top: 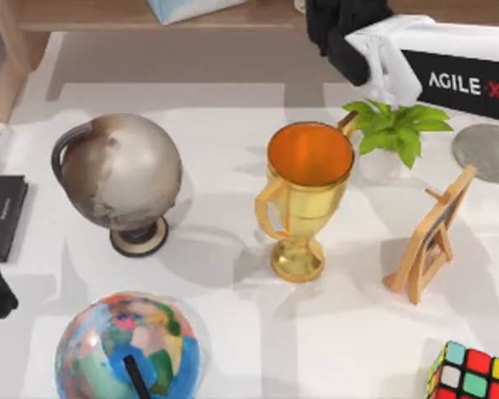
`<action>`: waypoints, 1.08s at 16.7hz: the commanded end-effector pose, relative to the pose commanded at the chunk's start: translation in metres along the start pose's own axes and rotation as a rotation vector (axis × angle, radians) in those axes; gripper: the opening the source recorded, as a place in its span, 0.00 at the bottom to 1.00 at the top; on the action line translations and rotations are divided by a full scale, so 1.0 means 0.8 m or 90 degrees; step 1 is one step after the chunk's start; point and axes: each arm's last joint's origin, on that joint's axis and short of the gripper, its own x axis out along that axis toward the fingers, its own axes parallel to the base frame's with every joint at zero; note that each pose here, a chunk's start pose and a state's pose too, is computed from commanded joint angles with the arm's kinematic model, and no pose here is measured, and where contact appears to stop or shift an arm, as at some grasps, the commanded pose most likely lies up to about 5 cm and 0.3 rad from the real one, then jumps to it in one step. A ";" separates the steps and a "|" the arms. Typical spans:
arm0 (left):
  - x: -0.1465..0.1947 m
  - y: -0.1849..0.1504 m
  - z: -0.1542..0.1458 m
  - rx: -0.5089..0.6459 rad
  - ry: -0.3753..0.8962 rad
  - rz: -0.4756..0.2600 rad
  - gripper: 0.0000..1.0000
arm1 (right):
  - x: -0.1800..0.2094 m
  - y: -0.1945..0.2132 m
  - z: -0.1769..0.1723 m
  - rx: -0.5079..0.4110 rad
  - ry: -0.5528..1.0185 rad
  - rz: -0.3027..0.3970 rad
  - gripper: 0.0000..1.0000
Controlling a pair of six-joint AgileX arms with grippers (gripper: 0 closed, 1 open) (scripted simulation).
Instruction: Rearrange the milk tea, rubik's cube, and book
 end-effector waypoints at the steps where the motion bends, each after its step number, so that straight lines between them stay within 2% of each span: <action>1: 0.000 0.000 0.000 0.000 0.000 0.000 1.00 | 0.000 0.000 0.000 0.000 0.000 0.000 0.00; 9: 0.000 0.000 0.000 0.000 0.000 0.000 1.00 | -0.008 0.004 0.006 0.005 -0.007 0.003 0.00; 18: 0.000 0.000 0.000 0.000 0.000 0.000 1.00 | -0.098 0.000 0.012 -0.001 0.002 0.002 0.00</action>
